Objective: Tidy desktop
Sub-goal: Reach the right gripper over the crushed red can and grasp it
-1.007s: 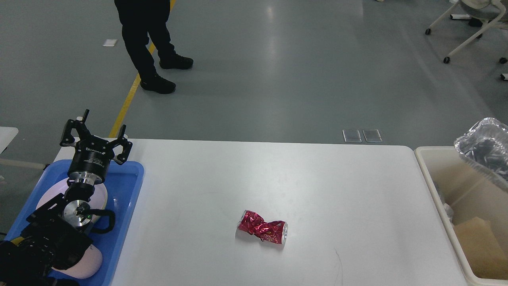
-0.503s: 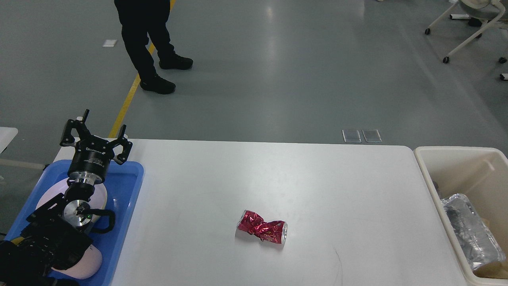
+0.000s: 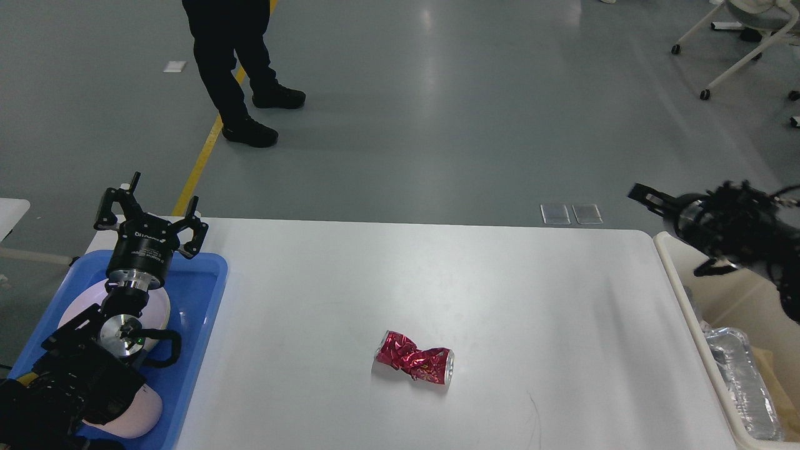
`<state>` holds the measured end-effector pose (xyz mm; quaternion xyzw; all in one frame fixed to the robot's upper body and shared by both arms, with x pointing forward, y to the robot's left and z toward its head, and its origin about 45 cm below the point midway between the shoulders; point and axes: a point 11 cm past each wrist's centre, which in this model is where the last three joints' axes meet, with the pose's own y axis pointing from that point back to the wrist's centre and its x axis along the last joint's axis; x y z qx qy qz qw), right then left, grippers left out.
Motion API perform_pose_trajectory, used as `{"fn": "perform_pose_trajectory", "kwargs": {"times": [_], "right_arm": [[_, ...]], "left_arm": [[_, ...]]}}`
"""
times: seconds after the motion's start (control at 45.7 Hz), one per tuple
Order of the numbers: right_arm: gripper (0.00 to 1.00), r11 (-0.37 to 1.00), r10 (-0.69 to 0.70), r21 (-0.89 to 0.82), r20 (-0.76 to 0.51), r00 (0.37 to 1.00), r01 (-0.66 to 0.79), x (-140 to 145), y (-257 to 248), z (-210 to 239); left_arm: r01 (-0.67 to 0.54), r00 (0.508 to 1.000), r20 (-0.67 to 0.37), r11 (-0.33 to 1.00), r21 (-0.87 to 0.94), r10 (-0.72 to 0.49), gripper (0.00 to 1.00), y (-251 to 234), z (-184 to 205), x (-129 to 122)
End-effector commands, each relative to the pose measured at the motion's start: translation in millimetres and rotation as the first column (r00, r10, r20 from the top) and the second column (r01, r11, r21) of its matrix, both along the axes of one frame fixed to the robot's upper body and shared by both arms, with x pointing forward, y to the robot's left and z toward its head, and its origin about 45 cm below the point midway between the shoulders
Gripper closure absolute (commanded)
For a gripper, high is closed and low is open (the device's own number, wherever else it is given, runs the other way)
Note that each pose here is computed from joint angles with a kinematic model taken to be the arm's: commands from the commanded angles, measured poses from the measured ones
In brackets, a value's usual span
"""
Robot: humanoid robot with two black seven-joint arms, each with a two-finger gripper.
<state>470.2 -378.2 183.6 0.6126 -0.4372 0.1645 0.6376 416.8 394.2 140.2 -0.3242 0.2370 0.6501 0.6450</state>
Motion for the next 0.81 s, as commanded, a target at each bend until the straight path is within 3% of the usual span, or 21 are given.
{"fn": "perform_pose_trajectory", "kwargs": {"times": [0.0,0.131,0.263,0.569,0.788], "right_arm": [[0.0,0.971,0.231,-0.049,-0.042,0.972,-0.233,15,97,6],[0.0,0.894,0.429,-0.08,-0.133,0.893,-0.442,10,176,12],[0.0,0.833,0.525,-0.04,-0.261,0.81,-0.552,-7,226,34],[0.0,0.684,0.633,-0.024,-0.477,0.609,-0.729,-77,273,66],[0.0,0.479,0.768,0.049,-0.507,0.392,-0.876,-136,328,86]], "left_arm": [[0.0,1.0,0.0,1.0,0.001,0.0,0.04,0,0,0],[-0.001,1.0,0.0,1.0,-0.001,0.001,0.04,0,0,0],[-0.001,1.0,-0.001,1.0,0.001,0.001,0.04,0,0,0],[-0.002,1.0,0.0,1.0,0.0,0.002,0.04,0,0,0],[-0.001,1.0,-0.001,1.0,0.001,0.001,0.04,0,0,0]]}}
